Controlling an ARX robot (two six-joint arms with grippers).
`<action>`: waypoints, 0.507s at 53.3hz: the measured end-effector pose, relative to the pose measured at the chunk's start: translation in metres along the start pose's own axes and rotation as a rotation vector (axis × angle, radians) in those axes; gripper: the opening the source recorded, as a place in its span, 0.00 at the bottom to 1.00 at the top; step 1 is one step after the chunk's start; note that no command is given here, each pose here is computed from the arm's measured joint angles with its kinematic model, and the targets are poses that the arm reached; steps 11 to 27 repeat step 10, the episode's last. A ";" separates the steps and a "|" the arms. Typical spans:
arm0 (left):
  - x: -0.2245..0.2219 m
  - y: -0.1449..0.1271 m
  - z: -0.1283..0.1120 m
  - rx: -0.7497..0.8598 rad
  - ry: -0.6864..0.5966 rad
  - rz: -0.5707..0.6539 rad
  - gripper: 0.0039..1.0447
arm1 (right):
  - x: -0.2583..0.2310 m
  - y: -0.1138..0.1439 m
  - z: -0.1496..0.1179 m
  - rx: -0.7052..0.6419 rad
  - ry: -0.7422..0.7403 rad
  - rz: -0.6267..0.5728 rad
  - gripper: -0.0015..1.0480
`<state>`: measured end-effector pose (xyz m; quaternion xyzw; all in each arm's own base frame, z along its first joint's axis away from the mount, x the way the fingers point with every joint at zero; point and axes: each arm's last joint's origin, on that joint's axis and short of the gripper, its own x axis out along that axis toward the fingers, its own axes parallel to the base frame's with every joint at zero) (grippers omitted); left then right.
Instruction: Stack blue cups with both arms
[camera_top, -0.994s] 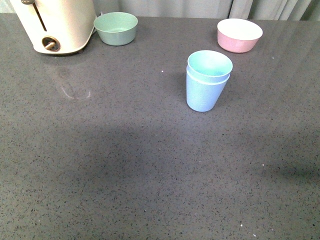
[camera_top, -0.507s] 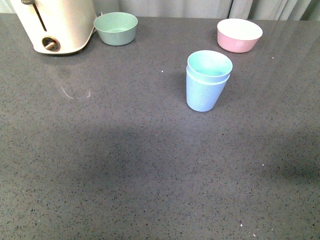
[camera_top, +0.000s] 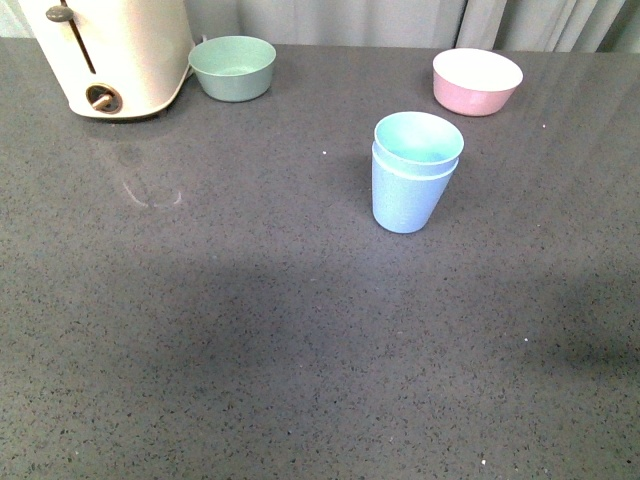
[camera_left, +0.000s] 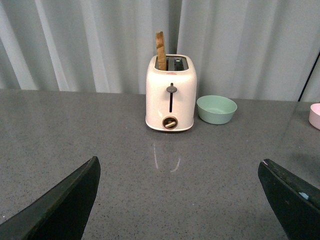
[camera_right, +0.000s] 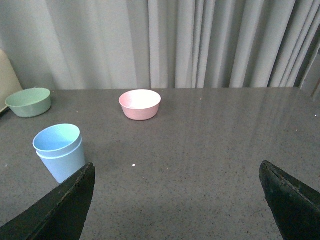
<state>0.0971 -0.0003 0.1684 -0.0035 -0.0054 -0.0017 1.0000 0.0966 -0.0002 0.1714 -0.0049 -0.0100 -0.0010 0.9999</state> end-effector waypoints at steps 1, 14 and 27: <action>0.000 0.000 0.000 0.000 0.000 0.000 0.92 | 0.000 0.000 0.000 0.000 0.000 0.000 0.91; 0.000 0.000 0.000 0.000 0.000 0.000 0.92 | 0.000 0.000 0.000 0.000 0.000 0.000 0.91; 0.000 0.000 0.000 0.000 0.000 0.000 0.92 | 0.000 0.000 0.000 0.000 0.000 0.000 0.91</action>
